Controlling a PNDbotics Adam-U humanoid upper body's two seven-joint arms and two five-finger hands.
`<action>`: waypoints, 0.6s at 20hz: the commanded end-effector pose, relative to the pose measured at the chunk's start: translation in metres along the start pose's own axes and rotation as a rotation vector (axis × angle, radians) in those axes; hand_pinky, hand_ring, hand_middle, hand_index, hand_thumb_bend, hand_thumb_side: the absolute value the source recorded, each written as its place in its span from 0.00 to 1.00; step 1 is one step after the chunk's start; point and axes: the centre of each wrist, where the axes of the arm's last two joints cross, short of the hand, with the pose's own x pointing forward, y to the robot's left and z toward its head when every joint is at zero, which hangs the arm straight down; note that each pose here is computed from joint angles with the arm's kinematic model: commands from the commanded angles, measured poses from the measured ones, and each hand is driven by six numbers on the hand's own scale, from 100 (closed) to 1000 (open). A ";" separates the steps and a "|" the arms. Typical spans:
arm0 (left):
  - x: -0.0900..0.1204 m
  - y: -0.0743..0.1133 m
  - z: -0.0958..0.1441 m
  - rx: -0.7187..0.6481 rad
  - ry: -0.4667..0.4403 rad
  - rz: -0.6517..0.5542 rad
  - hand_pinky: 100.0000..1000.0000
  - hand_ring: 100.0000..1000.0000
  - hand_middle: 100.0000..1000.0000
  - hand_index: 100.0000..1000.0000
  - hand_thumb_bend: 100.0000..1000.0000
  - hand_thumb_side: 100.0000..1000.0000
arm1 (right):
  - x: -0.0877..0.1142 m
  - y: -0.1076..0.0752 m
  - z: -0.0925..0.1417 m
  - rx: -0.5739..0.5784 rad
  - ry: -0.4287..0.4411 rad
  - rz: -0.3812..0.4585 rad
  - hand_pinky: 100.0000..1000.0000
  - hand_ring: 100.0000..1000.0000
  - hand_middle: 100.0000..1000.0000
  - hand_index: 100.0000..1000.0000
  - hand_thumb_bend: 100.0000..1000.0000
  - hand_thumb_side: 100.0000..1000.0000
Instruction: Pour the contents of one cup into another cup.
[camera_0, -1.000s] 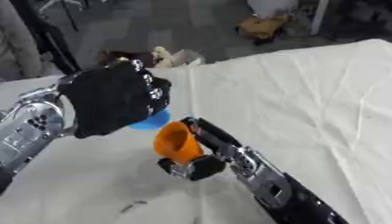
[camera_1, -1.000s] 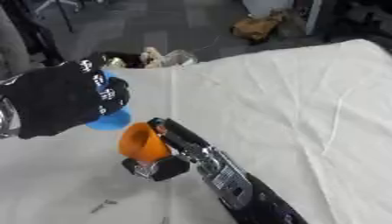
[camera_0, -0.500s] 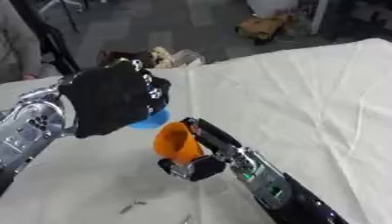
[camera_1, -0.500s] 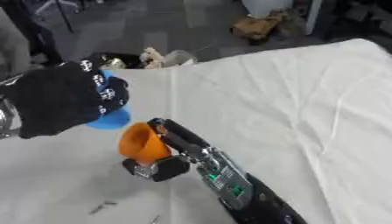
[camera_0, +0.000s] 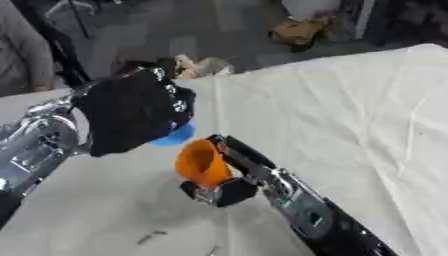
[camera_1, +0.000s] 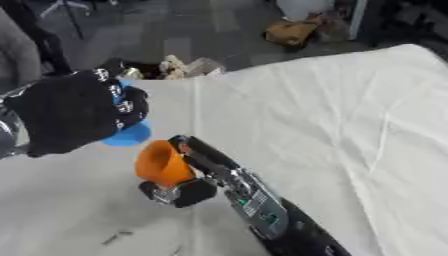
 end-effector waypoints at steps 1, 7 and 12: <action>-0.008 0.000 0.001 0.001 0.015 -0.026 0.54 0.00 0.10 0.42 0.00 0.21 | 0.006 -0.004 -0.006 -0.006 -0.027 0.003 0.69 0.35 0.18 0.52 0.00 0.34; -0.006 -0.010 0.003 0.041 0.071 0.137 0.52 0.05 0.10 0.39 0.00 0.20 | 0.004 -0.004 -0.005 -0.010 -0.022 0.003 0.69 0.35 0.17 0.52 0.00 0.35; 0.001 -0.030 0.009 0.057 0.156 0.439 0.51 0.18 0.11 0.37 0.00 0.21 | 0.000 -0.004 -0.003 -0.015 -0.006 0.011 0.69 0.35 0.18 0.52 0.00 0.36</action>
